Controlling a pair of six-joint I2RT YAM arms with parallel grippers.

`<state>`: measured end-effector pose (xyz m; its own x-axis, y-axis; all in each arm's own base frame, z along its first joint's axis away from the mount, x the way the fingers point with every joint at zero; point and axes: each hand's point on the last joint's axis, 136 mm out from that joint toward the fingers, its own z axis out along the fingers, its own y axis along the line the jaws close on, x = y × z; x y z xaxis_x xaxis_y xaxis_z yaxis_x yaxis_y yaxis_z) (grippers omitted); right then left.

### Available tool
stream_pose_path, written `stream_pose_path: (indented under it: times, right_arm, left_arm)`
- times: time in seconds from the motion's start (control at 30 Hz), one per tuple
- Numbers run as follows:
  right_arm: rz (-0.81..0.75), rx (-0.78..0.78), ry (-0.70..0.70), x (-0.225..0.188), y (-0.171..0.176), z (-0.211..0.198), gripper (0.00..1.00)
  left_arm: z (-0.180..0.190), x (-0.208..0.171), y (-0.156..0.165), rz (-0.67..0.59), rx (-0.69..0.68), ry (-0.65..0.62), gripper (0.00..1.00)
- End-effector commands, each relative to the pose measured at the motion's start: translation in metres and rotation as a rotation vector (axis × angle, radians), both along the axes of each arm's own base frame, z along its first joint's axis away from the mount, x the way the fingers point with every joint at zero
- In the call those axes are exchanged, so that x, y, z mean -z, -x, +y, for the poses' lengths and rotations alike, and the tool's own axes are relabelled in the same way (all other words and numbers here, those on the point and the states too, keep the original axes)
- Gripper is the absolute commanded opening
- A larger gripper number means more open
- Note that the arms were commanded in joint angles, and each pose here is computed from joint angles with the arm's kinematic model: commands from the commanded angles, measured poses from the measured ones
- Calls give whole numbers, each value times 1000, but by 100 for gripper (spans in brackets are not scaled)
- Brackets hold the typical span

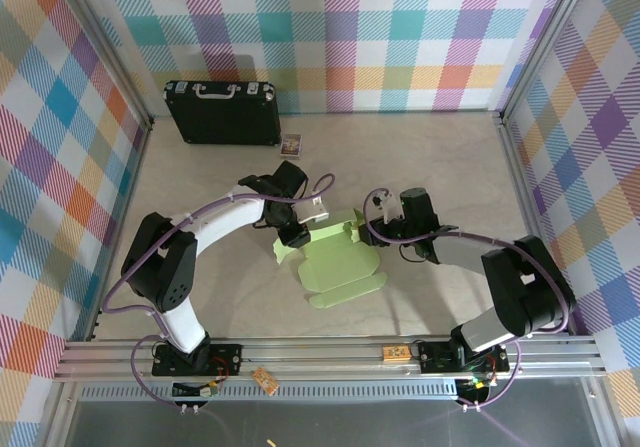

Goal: Fold the paper box

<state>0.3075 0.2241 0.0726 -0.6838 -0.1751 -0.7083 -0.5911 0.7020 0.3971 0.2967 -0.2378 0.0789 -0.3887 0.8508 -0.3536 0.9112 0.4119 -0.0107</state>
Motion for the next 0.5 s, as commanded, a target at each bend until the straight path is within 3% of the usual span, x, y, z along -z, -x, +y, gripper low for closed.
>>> stream_pose_path:
  times: [0.0, 0.47]
  right_arm:
    - [-145, -28, 10, -11, -10, 12, 40]
    - [-284, 82, 59, -10, -27, 6, 35]
  left_arm:
    - [1, 2, 7, 23, 33, -14, 34]
    - [-1, -1, 9, 43, 29, -11, 35]
